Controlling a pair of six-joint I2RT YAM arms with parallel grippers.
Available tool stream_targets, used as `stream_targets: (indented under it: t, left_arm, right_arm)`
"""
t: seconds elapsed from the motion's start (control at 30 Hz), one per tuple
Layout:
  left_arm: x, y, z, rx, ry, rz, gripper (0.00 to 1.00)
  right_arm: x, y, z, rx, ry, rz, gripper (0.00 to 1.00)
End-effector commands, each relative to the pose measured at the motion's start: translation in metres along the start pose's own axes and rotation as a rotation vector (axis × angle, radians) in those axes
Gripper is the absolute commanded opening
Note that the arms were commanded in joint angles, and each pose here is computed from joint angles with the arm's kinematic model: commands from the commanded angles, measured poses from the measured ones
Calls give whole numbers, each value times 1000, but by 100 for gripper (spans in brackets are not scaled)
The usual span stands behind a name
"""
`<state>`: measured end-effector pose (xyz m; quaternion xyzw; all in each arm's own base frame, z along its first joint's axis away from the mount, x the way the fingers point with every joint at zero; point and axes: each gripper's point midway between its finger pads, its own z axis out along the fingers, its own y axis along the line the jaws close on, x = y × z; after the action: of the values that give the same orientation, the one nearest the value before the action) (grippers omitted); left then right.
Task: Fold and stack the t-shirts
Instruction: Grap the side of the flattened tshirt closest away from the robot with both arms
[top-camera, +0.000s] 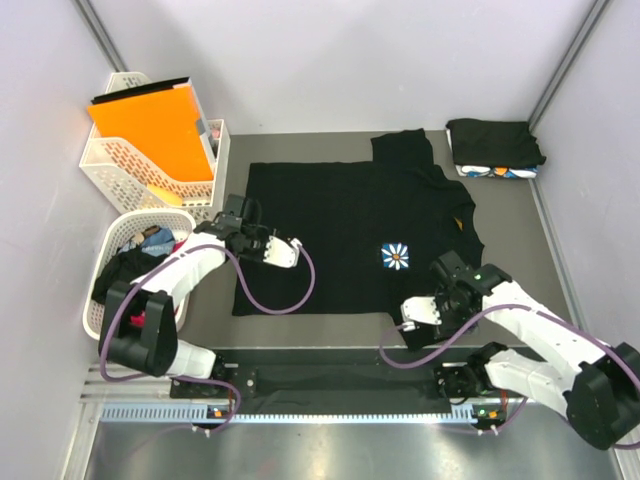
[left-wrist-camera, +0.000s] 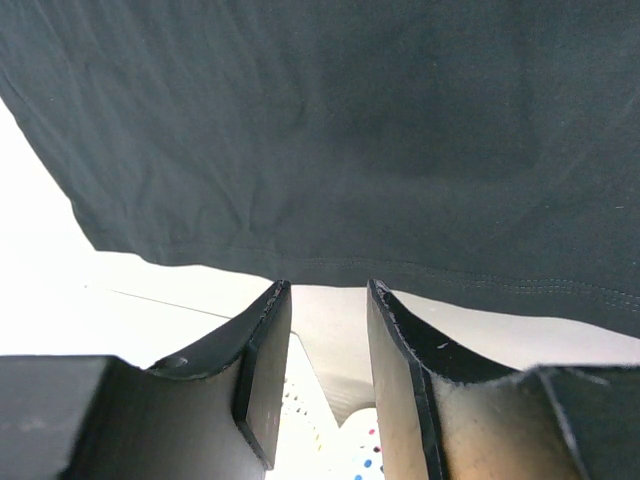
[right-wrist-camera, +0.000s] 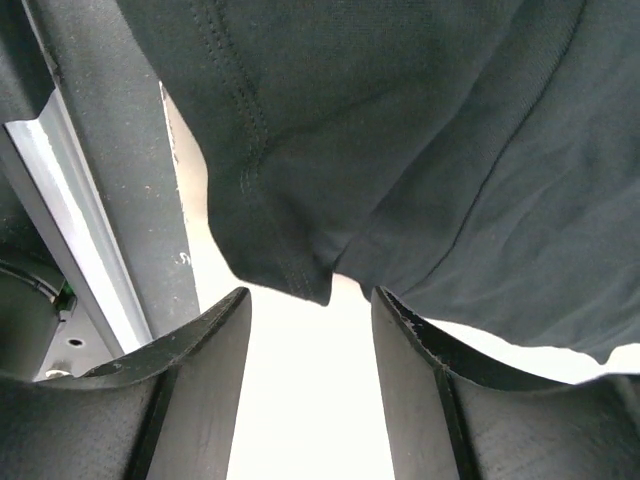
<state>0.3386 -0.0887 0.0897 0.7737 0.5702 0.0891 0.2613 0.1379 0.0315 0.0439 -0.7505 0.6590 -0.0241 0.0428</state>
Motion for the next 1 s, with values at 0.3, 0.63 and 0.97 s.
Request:
stream_targets:
  t: [0.3,0.63,0.97]
  left_arm:
    - [-4,25,0,-28,-15,35,41]
    - [0,25,0,-29,11,30,41]
    - [1,31,-1,-42,16,35,41]
  right_arm:
    - [-8,6,-11,-46,-9,-72,51]
    - [-13,7,3,-23,3,-90,50]
    - [-16,4,14,-23,12,-75,49]
